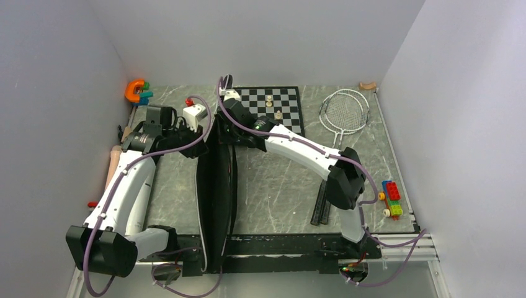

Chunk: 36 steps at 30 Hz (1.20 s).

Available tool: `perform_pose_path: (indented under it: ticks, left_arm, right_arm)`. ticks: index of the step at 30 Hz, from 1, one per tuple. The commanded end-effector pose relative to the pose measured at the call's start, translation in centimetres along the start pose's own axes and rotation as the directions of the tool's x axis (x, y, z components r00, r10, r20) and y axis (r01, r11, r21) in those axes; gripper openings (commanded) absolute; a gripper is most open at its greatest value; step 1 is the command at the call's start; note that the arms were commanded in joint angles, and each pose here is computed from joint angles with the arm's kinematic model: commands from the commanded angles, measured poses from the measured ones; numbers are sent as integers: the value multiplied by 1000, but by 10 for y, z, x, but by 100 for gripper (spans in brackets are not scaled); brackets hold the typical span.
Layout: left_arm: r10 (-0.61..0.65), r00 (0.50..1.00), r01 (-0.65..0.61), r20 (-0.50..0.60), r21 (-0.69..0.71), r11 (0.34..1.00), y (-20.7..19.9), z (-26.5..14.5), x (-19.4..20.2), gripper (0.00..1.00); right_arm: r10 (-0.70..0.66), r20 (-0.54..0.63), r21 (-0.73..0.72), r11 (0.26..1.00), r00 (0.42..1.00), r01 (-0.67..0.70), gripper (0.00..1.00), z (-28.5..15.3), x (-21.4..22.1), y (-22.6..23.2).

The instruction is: Pack up the badminton gear

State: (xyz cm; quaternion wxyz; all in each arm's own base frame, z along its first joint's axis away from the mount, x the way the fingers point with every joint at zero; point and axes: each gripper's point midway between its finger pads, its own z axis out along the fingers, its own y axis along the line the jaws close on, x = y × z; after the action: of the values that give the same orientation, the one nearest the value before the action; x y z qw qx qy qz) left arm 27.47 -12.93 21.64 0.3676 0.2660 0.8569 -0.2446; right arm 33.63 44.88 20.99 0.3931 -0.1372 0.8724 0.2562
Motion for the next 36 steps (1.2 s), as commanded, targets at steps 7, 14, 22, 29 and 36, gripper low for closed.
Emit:
perform_pose_path:
  ticks: [7,14,22,29,36]
  left_arm:
    - [12,997,-10,74,-21,1000,-2,-6,-12,0]
    - [-1,996,3,90,-26,1000,-4,-9,-12,0]
    - [-84,996,83,1,-217,973,29,-16,-8,0]
    - [-77,994,97,83,-277,956,32,-30,-22,0]
    - [-150,988,152,29,-279,948,34,-24,-10,0]
  right_arm:
    - [80,53,-180,981,995,-69,13,-25,-24,18]
    - [134,48,-300,947,990,-114,34,-43,-34,8]
    - [130,27,-330,937,991,-113,60,-67,-38,-10]
    - [275,122,-1,961,954,-277,77,-93,-43,-140]
    - [443,91,378,813,892,-443,100,-105,16,-262]
